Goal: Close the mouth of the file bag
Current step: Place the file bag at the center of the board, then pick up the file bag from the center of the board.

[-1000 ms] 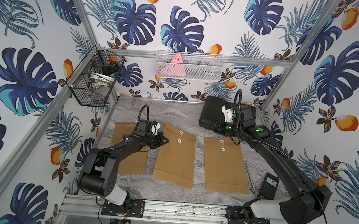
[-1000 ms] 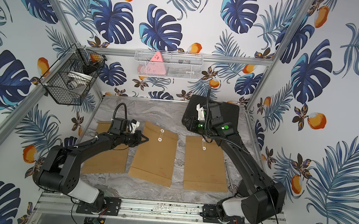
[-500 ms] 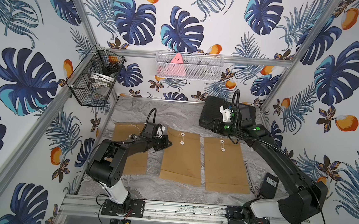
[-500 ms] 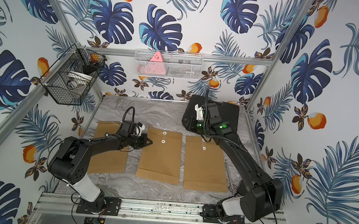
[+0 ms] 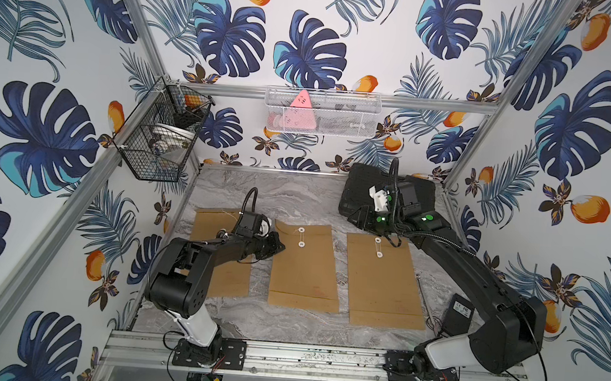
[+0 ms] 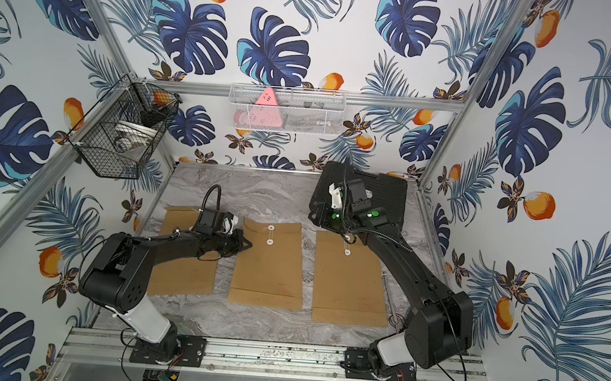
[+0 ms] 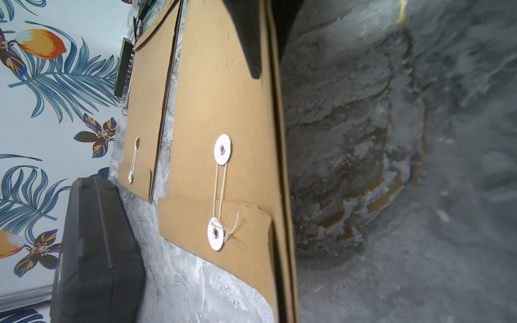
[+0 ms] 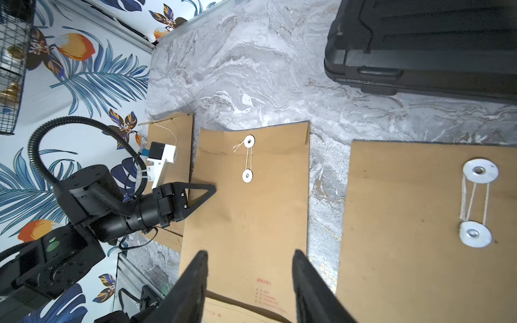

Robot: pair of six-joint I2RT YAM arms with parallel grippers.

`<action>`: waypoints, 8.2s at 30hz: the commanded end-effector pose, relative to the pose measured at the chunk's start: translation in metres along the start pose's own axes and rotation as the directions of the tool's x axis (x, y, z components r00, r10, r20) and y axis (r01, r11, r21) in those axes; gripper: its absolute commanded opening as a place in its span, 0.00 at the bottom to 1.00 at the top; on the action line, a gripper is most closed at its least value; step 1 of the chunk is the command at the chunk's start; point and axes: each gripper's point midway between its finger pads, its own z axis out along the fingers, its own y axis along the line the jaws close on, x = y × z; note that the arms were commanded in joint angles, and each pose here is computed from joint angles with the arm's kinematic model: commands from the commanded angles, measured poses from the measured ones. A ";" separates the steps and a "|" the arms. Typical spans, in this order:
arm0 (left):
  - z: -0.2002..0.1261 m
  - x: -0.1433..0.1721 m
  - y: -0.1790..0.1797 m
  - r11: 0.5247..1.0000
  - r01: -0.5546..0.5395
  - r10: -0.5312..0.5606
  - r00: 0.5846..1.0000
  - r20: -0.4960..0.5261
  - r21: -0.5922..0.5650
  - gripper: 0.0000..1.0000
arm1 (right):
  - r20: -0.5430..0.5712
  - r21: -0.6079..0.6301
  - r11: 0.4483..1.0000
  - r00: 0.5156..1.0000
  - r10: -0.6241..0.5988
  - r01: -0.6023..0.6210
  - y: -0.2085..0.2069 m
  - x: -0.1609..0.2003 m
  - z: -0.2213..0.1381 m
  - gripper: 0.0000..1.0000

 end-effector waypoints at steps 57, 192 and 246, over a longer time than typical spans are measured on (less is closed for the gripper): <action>-0.135 -0.068 0.060 0.931 0.118 -0.027 0.966 0.257 -0.345 0.60 | -0.313 -0.029 0.958 0.913 0.262 -0.285 0.098 0.118 0.163 0.54; -0.123 -0.037 -0.008 0.833 0.384 -0.429 0.903 0.026 0.399 0.00 | -0.661 -0.215 0.714 0.638 0.396 -0.666 0.040 0.126 0.086 0.50; -0.199 -0.095 -0.084 0.897 0.005 -0.157 0.938 0.308 0.441 0.58 | 0.138 -0.531 0.808 0.967 -0.214 0.255 0.123 -0.015 -0.024 0.00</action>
